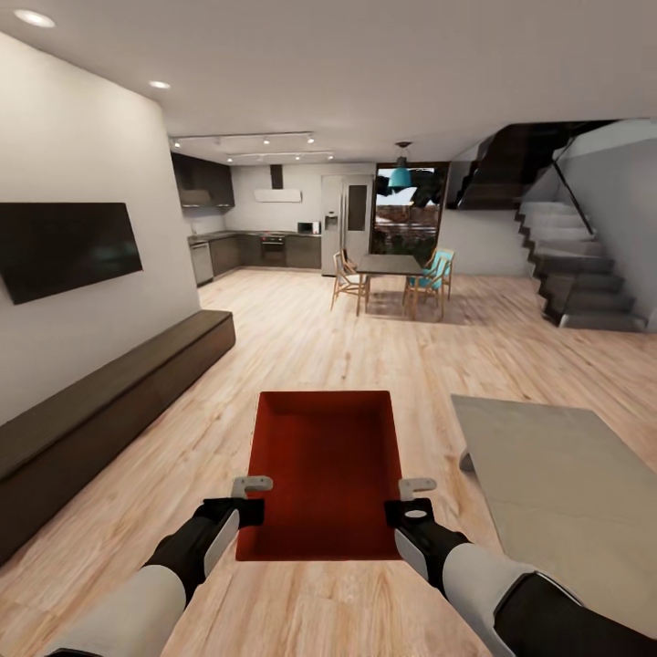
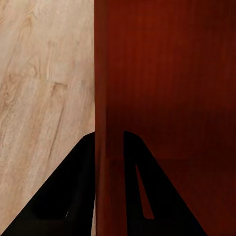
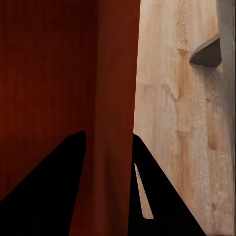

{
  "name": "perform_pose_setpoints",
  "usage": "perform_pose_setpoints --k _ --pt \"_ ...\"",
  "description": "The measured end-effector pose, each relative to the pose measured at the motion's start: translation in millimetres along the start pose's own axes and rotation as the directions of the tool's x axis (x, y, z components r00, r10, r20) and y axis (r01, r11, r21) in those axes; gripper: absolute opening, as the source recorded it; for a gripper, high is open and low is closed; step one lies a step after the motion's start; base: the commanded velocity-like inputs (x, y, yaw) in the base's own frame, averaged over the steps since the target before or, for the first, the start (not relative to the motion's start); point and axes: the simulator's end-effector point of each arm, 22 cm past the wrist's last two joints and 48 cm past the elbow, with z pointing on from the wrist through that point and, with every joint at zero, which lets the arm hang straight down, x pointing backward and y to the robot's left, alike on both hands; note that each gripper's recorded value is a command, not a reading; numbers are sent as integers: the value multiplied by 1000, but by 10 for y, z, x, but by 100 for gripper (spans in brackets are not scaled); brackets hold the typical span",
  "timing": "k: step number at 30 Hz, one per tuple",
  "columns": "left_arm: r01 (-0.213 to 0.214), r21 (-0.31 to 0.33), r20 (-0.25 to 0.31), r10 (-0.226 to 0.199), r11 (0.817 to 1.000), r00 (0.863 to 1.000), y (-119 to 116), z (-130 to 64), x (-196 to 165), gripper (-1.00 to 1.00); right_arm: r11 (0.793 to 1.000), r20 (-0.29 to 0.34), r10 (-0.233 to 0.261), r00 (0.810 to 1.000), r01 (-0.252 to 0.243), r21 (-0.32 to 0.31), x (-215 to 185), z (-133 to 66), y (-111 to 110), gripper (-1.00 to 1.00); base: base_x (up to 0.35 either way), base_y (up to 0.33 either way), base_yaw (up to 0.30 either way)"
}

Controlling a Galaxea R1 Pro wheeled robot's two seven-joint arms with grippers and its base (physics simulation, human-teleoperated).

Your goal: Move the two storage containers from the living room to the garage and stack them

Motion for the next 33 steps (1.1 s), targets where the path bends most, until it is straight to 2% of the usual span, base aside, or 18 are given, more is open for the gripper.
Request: perform_pose_setpoints --k 4,12,33 --pt "0 0 0 0 1000 1000 -1 1 2 -100 1000 0 0 1000 0 0 1 0 -1 -100 0 0 -262" --pt "-1 -1 0 1 1000 1000 1 -3 -3 -100 1000 0 1 1000 -1 -1 1 -1 2 -100 28 2 -32" --pt "-4 -2 -1 4 1000 1000 4 -12 -9 -100 1000 -1 3 1000 -3 -2 1 -6 5 -100 305 82 0"
